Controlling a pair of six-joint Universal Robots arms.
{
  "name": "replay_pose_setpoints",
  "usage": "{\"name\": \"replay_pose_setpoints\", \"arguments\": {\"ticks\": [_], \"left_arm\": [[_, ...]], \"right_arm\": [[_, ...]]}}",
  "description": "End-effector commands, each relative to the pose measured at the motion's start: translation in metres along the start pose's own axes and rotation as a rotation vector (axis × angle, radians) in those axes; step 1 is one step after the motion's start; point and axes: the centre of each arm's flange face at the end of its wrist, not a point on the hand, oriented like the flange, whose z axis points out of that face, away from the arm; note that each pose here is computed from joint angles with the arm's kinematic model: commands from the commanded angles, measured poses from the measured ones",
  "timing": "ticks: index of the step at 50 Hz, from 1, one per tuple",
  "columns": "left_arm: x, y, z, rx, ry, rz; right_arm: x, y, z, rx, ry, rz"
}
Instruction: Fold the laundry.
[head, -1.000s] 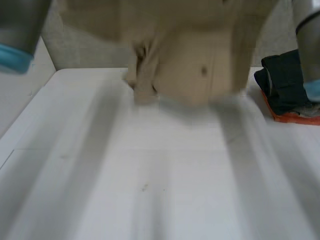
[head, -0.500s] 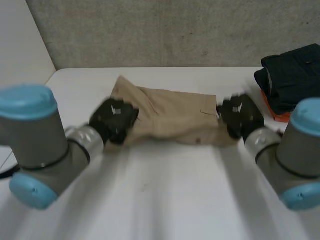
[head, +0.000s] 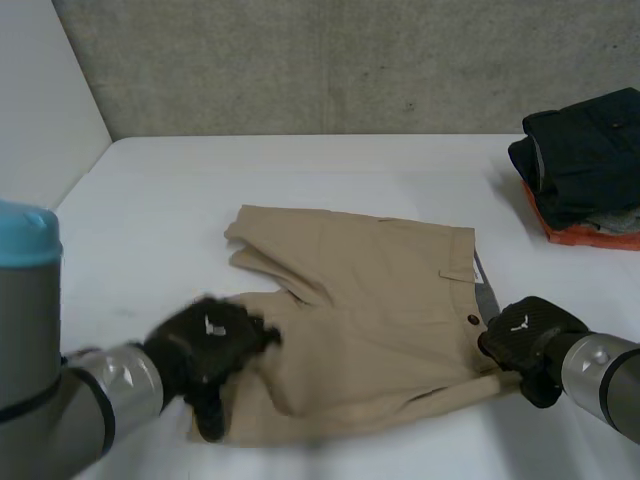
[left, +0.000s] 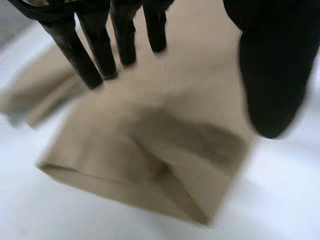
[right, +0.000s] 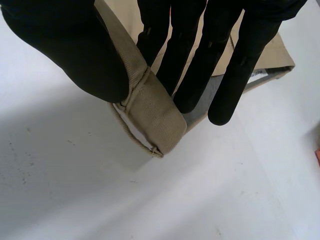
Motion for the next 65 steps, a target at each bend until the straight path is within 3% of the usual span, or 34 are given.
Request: {"name": "replay_pose_setpoints", "arguments": {"ticks": [1,5,16,31,41,50,57,65], "left_arm": [[-0.058,-0.031,0.038,0.180,-0.188,0.029],[-0.077,-0.034,0.073,0.204,-0.213,0.056],[-0.091,-0.018,0.145,0.140,-0.166,0.067],[-0.087,-0.010,0.190,0.161,-0.175,0.088],[-0.085,-0.007,0.199,0.125,-0.233,0.093],[-0.095,-0.019,0.176,0.141,-0.339,0.090],[-0.090,-0.015,0.160,0.131,-0.321,0.118],[-0.079,-0.001,0.183,0.112,-0.175,0.112]], "right_arm": [[0.002,-0.002,0.019,0.064,0.062,0.039],[0.000,-0.002,0.026,0.080,0.072,0.064],[-0.011,0.003,0.035,0.081,0.062,0.075],[-0.016,0.008,0.036,0.075,0.059,0.080],[-0.012,0.007,0.031,0.086,0.077,0.088],[-0.010,0.007,0.030,0.093,0.084,0.094],[-0.011,0.006,0.028,0.097,0.083,0.089],[-0.012,0.007,0.028,0.094,0.080,0.093]]}}
